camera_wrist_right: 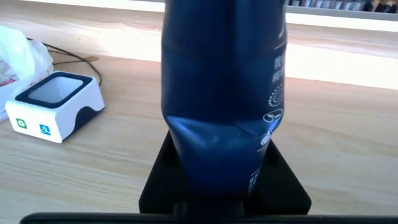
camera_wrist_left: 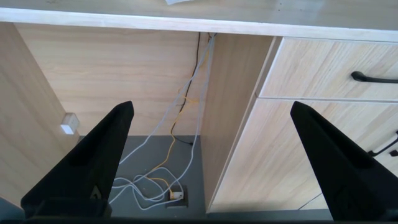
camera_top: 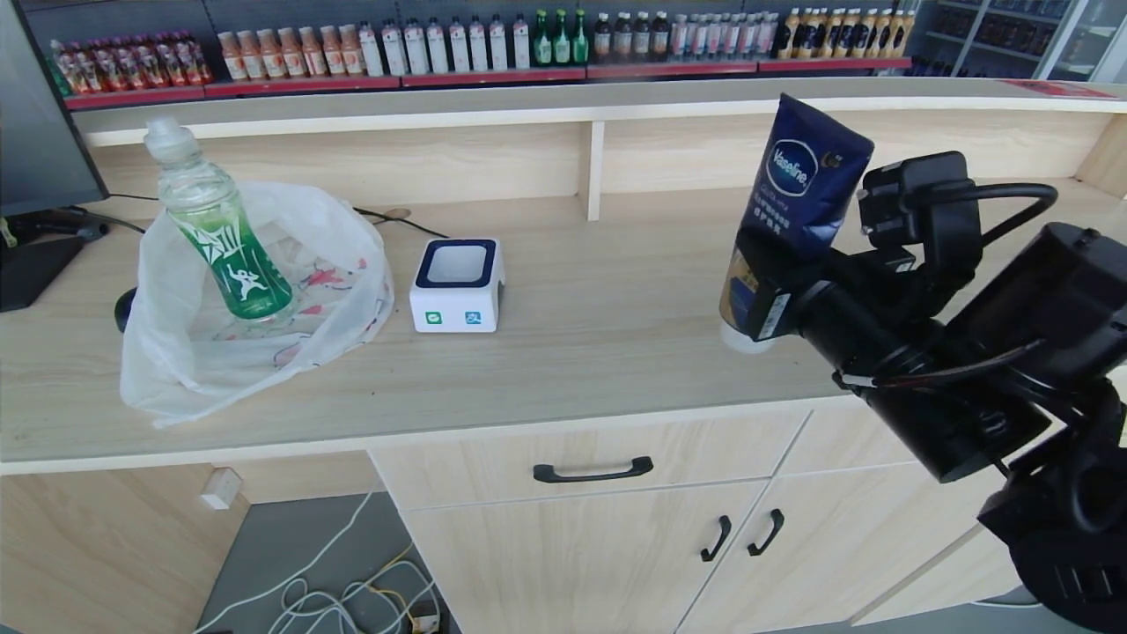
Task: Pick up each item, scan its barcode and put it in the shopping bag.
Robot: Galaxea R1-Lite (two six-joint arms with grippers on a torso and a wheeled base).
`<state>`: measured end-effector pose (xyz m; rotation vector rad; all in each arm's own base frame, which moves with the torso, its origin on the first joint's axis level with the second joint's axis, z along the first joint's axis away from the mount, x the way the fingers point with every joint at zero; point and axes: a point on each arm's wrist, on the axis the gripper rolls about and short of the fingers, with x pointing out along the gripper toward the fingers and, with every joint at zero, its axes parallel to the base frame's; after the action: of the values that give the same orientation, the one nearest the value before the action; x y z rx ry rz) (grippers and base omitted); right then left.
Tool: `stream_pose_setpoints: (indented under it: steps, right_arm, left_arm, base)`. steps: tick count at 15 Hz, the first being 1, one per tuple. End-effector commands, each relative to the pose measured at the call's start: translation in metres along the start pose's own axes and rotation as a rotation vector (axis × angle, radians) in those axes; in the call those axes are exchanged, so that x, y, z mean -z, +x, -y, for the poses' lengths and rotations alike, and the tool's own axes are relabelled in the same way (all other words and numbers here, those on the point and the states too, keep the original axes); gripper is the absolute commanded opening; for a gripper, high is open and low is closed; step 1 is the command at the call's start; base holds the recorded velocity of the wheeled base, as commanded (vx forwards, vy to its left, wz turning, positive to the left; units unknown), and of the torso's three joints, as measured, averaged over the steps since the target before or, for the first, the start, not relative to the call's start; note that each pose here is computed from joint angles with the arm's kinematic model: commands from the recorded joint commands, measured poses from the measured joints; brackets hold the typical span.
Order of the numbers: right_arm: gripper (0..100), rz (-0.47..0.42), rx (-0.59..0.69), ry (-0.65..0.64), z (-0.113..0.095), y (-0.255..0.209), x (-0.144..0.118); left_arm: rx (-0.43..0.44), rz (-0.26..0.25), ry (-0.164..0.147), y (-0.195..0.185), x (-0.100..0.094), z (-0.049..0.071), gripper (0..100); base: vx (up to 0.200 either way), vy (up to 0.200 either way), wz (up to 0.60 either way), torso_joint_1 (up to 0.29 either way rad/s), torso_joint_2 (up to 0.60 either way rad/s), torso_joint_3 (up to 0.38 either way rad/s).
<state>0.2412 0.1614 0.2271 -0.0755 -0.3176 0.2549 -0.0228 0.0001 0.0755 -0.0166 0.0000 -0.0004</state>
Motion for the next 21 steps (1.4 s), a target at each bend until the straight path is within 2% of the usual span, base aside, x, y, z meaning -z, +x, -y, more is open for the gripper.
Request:
stream_pose_setpoints:
  steps: [1,4,10,11,13,14,18,20,21]
  right_arm:
    - [0,0.028,0.0,0.016,0.007,-0.022,0.001]
    - [0,0.049,-0.05,0.087,-0.002,-0.044,0.009]
    - [0,0.006,-0.225,0.095,-0.021,-0.07,0.019]
    - [0,0.026,-0.249,0.107,-0.026,-0.073,0.014]
    - [0,0.05,-0.261,0.081,-0.026,-0.079,0.008]
    - [0,0.065,-0.317,0.065,-0.035,-0.089,0.003]
    - [0,0.103,-0.412,-0.054,-0.056,-0.102,-0.002]
    - [0,0.122,-0.475,-0.095,-0.072,-0.108,-0.003]
    - [0,0.158,-0.525,-0.133,-0.091,-0.111,-0.007]
  left_arm:
    - [0.0,0.0,0.0,0.0,0.0,0.0,100]
    - [0.0,0.0,0.0,0.0,0.0,0.0,100]
    - [0.0,0.0,0.0,0.0,0.0,0.0,100]
    - [0.0,0.0,0.0,0.0,0.0,0.0,100]
    - [0.0,-0.002,0.0,0.0,0.0,0.0,100]
    - [0.0,-0.002,0.0,0.0,0.0,0.0,100]
    - [0.0,0.0,0.0,0.0,0.0,0.0,100]
    - [0.0,0.0,0.0,0.0,0.0,0.0,100]
    - [0.0,-0.002,0.0,0.0,0.0,0.0,100]
  base:
    - [0.0,0.0,0.0,0.0,0.0,0.0]
    - [0.0,0.0,0.0,0.0,0.0,0.0]
    - [0.0,0.0,0.0,0.0,0.0,0.0]
    - [0.0,0.0,0.0,0.0,0.0,0.0]
    - [0.0,0.0,0.0,0.0,0.0,0.0]
    - [0.0,0.0,0.0,0.0,0.0,0.0]
    - [0.0,0.0,0.0,0.0,0.0,0.0]
    - [0.0,0.0,0.0,0.0,0.0,0.0]
    - [0.0,0.0,0.0,0.0,0.0,0.0]
